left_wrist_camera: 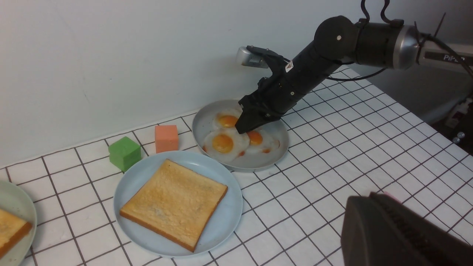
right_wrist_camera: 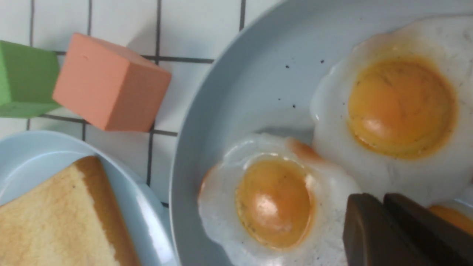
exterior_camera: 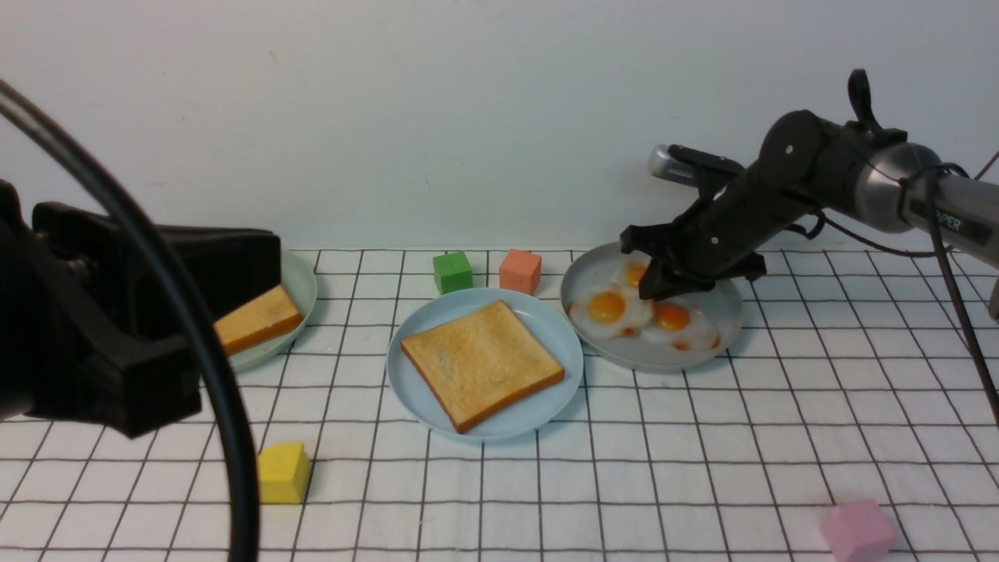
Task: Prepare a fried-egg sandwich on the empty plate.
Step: Use the right arm to grab a fried egg, then use the right arm to place the fried egg on the slice of bread in the middle
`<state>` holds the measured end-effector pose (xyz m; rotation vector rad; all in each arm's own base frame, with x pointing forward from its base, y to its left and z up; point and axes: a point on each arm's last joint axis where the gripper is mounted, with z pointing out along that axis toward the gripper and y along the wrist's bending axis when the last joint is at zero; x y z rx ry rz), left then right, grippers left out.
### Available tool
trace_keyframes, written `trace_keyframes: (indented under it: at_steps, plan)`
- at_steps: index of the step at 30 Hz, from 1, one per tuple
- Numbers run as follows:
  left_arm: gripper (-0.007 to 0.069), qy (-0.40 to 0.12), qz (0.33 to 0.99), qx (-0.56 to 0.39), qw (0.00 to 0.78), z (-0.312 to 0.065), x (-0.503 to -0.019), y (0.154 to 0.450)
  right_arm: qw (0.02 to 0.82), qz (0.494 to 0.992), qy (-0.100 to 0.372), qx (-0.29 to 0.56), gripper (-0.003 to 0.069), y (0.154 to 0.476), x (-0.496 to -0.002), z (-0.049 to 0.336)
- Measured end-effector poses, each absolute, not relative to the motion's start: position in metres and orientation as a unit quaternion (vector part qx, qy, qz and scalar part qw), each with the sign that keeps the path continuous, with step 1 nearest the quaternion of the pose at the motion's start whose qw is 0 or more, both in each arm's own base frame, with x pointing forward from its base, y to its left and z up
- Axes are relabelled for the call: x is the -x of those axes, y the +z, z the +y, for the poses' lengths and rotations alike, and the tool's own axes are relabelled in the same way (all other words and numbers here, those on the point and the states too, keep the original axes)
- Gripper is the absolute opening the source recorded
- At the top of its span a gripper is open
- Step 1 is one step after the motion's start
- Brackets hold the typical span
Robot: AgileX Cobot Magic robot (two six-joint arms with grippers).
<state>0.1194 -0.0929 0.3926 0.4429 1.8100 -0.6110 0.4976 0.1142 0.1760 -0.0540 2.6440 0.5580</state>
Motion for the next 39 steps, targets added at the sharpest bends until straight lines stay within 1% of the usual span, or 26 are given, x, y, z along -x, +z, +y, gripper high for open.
trace_keyframes:
  at_steps: [5,11,14,15,17,18,19,20,21,22,23,24,25,28,29,34,39]
  plan:
    - [-0.0005,-0.259,0.767,-0.188,0.557,-0.093,-0.119,0.393,0.228,0.952,0.205,0.027,0.0036,0.198,-0.493,0.114]
    - [-0.0003,-0.250,0.766,-0.192,0.560,-0.092,-0.120,0.393,0.241,0.946,0.206,0.068,0.0023,0.241,-0.478,0.113]
    - [-0.0003,-0.243,0.766,-0.196,0.563,-0.092,-0.120,0.392,0.249,0.940,0.216,0.093,0.0020,0.271,-0.465,0.114]
    - [-0.0002,-0.243,0.766,-0.196,0.563,-0.092,-0.120,0.392,0.250,0.939,0.217,0.094,0.0020,0.273,-0.464,0.114]
    - [0.0000,-0.241,0.766,-0.197,0.563,-0.092,-0.120,0.392,0.258,0.929,0.240,0.112,0.0020,0.298,-0.451,0.116]
    - [0.0000,-0.241,0.766,-0.197,0.563,-0.092,-0.120,0.392,0.256,0.928,0.246,0.113,0.0020,0.300,-0.450,0.117]
    - [0.0001,-0.240,0.766,-0.197,0.562,-0.092,-0.120,0.392,0.257,0.919,0.272,0.124,0.0015,0.313,-0.443,0.120]
    - [0.0001,-0.241,0.766,-0.197,0.562,-0.092,-0.120,0.392,0.253,0.912,0.294,0.132,0.0010,0.319,-0.438,0.124]
    - [0.0002,-0.241,0.766,-0.197,0.562,-0.092,-0.120,0.392,0.250,0.911,0.298,0.137,0.0009,0.319,-0.437,0.125]
    - [0.0002,-0.241,0.766,-0.197,0.562,-0.092,-0.120,0.392,0.242,0.902,0.326,0.146,0.0002,0.323,-0.433,0.130]
    - [0.0003,-0.241,0.766,-0.197,0.562,-0.092,-0.120,0.392,0.238,0.898,0.339,0.150,0.0001,0.324,-0.431,0.133]
    - [0.0003,-0.240,0.766,-0.198,0.563,-0.091,-0.120,0.392,0.226,0.888,0.369,0.157,-0.0001,0.324,-0.429,0.143]
    - [0.0003,-0.239,0.766,-0.198,0.563,-0.091,-0.120,0.392,0.218,0.882,0.388,0.158,-0.0001,0.322,-0.428,0.150]
    - [0.0003,-0.237,0.767,-0.199,0.561,-0.091,-0.120,0.392,0.196,0.868,0.425,0.164,-0.0003,0.309,-0.429,0.173]
    - [0.0003,-0.237,0.767,-0.199,0.561,-0.091,-0.120,0.392,0.194,0.868,0.426,0.164,-0.0003,0.306,-0.429,0.175]
    - [0.0004,-0.234,0.771,-0.201,0.557,-0.091,-0.120,0.390,0.161,0.856,0.462,0.164,-0.0003,0.277,-0.432,0.208]
    - [0.0004,-0.226,0.773,-0.205,0.556,-0.090,-0.120,0.390,0.134,0.848,0.495,0.135,-0.0003,0.246,-0.440,0.223]
